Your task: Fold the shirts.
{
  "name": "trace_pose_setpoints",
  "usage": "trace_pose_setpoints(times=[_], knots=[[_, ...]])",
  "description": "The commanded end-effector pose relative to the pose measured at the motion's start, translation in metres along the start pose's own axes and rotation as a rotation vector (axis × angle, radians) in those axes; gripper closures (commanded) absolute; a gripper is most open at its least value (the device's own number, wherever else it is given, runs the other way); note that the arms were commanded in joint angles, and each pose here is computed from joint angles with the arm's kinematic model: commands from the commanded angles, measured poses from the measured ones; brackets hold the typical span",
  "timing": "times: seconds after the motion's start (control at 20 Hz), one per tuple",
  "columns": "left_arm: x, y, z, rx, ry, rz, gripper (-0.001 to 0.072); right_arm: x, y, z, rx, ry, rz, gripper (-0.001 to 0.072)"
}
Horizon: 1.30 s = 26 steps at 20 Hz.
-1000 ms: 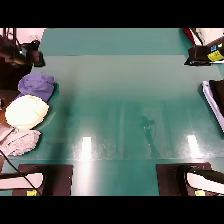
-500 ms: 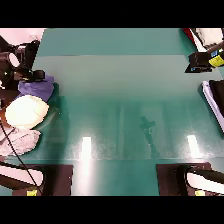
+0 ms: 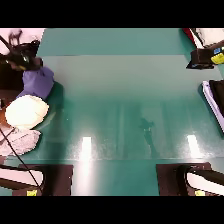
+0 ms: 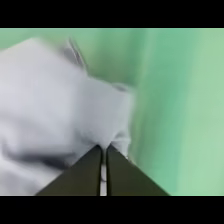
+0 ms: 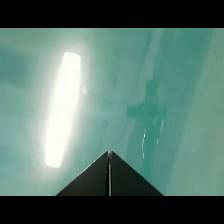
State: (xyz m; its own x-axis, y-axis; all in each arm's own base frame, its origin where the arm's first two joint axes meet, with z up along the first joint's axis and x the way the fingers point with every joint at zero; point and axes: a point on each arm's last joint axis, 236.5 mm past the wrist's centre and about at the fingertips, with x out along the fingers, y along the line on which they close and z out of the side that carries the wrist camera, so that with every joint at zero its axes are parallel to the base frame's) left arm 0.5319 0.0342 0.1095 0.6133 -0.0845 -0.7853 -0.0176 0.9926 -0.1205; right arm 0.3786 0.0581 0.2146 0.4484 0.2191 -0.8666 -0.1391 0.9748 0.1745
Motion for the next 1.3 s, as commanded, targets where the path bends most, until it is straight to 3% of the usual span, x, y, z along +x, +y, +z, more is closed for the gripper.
trace_pose_setpoints(times=[0.0,0.2,0.4,0.6,0.85,0.9,1.0,1.25], knots=[[-0.129,-0.116,0.066,0.154,-0.274,-0.32,0.068,-0.034,0.006,0.031,-0.014,-0.209,-0.003,0.0692],[-0.293,-0.237,0.064,0.369,-0.518,-0.63,0.068,-0.097,0.017,0.068,-0.034,-0.502,-0.002,0.0692],[-0.358,-0.296,0.024,0.494,-0.559,-0.791,0.068,-0.131,0.023,0.074,-0.045,-0.619,-0.001,0.0692],[-0.322,-0.334,-0.02,0.54,-0.384,-0.879,0.068,-0.137,0.025,0.07,-0.049,-0.624,0.001,0.0692],[-0.185,-0.348,-0.097,0.493,0.008,-0.863,0.0679,-0.129,0.024,0.059,-0.049,-0.565,0.0,0.0692],[-0.154,-0.343,-0.111,0.478,0.075,-0.832,0.064,-0.128,0.024,0.057,-0.049,-0.558,0.0,0.0693],[-0.112,-0.321,-0.124,0.416,0.195,-0.734,0.0077,-0.126,0.024,0.054,-0.049,-0.541,0.0,0.0692],[-0.103,-0.232,-0.136,0.328,0.366,-0.59,0.0096,-0.126,0.024,0.053,-0.049,-0.54,-0.001,0.0692]])
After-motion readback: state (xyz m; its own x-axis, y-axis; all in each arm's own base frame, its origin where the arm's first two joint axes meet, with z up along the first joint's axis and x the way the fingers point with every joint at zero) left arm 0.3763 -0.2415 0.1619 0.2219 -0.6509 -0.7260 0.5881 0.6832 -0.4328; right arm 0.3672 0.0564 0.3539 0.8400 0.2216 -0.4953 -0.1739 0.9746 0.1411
